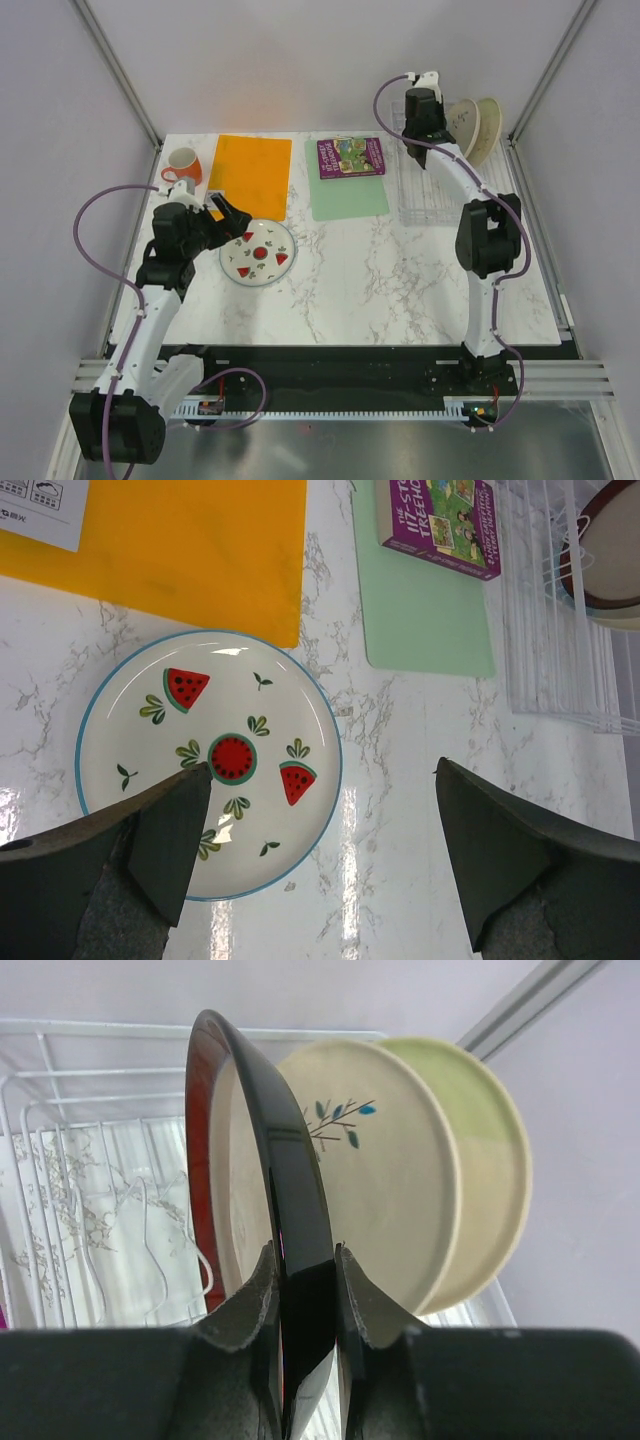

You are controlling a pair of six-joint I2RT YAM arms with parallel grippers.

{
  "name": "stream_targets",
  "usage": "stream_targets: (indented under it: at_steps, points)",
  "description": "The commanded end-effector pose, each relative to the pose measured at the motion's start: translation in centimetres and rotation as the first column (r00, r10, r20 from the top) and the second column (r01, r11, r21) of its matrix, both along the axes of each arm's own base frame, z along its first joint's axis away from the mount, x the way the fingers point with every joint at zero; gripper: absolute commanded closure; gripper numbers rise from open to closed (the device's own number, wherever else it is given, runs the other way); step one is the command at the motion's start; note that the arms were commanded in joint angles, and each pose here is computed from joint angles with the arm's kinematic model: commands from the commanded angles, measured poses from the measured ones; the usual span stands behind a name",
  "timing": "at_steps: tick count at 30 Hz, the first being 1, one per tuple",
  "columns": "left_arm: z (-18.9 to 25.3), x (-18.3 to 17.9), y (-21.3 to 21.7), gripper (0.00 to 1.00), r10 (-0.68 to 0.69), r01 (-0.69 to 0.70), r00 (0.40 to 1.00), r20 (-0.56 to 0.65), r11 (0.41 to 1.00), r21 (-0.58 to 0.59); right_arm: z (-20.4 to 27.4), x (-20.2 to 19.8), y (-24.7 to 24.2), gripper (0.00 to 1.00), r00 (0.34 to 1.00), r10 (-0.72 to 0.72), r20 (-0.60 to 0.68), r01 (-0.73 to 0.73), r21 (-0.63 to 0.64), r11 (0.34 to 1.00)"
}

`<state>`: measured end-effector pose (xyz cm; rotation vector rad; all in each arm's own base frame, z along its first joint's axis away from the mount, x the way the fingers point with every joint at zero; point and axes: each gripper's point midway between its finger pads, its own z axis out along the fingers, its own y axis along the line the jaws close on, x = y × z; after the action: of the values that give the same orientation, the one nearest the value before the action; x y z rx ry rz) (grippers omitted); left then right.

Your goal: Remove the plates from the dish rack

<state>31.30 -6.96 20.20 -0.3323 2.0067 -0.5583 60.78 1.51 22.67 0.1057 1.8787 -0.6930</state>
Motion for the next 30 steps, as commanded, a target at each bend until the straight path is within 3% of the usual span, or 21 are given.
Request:
stream_targets:
  at_steps: [1,7,11,14,18,21,22,25,27,30]
  points:
    - [1.0,-0.3,0.1,0.00,-0.001,0.001,0.999,0.034,1.000,0.007,13.9,-4.8,-4.9,1.00,0.937,-0.193,0.291,0.196,0.018,0.980]
    - [1.1,-0.7,-0.3,0.00,-0.011,0.012,0.999,0.034,1.000,-0.016,16.9,-7.9,-4.3,1.00,0.932,-0.156,0.328,0.139,0.076,0.987]
    - [0.7,-0.8,-0.8,0.00,-0.040,0.040,0.999,0.021,0.999,-0.034,19.0,-9.8,-1.8,1.00,0.941,-0.031,0.336,-0.026,0.165,0.986]
    - [0.6,-0.6,-1.4,0.00,-0.061,0.062,0.998,0.020,0.996,-0.056,18.6,-11.4,2.1,1.00,0.939,0.115,0.323,-0.198,0.236,0.951]
    - [0.3,-0.6,-2.0,0.00,-0.089,0.091,0.996,0.028,0.993,-0.080,17.3,-13.4,6.8,1.00,0.911,0.267,0.314,-0.375,0.363,0.853]
    - [0.0,-0.8,-2.2,0.00,-0.102,0.104,0.994,0.029,0.991,-0.087,16.4,-15.1,10.6,1.00,0.860,0.386,0.334,-0.508,0.481,0.715]
    - [0.3,-0.8,-2.3,0.00,-0.108,0.111,0.993,0.047,0.990,-0.088,15.7,-16.1,12.6,1.00,0.820,0.465,0.333,-0.572,0.519,0.635]
    - [0.3,-0.9,-2.4,0.00,-0.107,0.113,0.992,0.066,0.989,-0.096,14.4,-17.8,15.6,1.00,0.776,0.516,0.362,-0.615,0.617,0.492]
    - [0.2,-1.1,-2.6,0.00,-0.114,0.122,0.991,0.076,0.987,-0.105,14.4,-18.7,17.8,1.00,0.725,0.551,0.413,-0.653,0.668,0.358]
    - [0.3,-1.3,-2.9,0.00,-0.128,0.138,0.987,0.092,0.983,-0.120,13.2,-19.9,19.7,1.00,0.679,0.578,0.453,-0.667,0.710,0.227]
